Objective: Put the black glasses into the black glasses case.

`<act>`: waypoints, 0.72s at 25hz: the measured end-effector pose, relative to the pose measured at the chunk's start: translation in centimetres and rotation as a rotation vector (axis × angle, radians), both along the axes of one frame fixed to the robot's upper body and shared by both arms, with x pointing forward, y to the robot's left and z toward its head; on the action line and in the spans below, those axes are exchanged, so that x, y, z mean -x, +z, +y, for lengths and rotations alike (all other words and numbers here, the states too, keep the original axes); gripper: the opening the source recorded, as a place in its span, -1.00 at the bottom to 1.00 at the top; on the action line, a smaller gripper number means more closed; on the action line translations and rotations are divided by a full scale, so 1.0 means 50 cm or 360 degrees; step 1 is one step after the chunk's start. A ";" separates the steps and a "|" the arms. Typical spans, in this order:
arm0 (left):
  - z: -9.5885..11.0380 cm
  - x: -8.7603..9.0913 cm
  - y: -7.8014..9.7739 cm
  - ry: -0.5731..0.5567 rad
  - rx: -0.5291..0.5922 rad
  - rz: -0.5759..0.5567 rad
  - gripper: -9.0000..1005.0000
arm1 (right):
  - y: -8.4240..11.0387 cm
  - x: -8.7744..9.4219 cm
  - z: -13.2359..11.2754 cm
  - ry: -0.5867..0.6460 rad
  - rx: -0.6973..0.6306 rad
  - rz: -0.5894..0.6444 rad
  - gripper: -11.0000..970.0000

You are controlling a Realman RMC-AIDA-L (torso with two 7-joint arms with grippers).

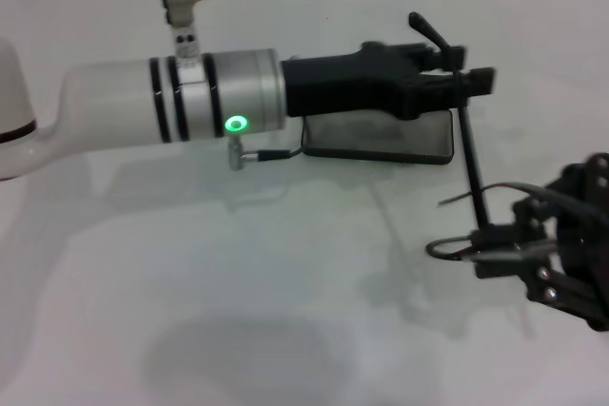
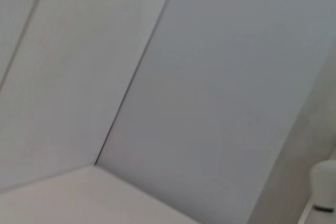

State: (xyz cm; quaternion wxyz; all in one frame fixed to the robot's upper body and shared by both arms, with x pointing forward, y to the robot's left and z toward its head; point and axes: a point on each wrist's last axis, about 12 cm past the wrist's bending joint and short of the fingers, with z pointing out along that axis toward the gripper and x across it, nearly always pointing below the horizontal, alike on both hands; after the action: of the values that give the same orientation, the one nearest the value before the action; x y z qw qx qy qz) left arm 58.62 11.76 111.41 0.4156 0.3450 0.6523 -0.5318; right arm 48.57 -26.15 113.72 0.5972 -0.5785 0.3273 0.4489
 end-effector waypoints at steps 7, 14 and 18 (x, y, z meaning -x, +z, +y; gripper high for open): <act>0.020 0.023 0.015 0.0019 0.0160 -0.0222 0.10 | -0.028 -0.040 0.033 0.0009 0.0081 0.0407 -0.74; 0.048 0.054 0.015 -0.0012 0.0290 -0.0366 0.10 | -0.038 -0.054 0.027 -0.0119 0.0135 0.0555 -0.74; 0.044 0.059 0.012 -0.0060 0.0264 -0.0382 0.10 | -0.038 -0.060 0.026 -0.0152 0.0144 0.0561 -0.74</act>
State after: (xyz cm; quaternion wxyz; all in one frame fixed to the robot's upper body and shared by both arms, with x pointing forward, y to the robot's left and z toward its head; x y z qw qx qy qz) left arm 55.69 13.97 112.03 0.5076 0.3829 0.5452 -0.5464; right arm 51.58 -24.86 111.80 0.5246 -0.5009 0.4737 0.4994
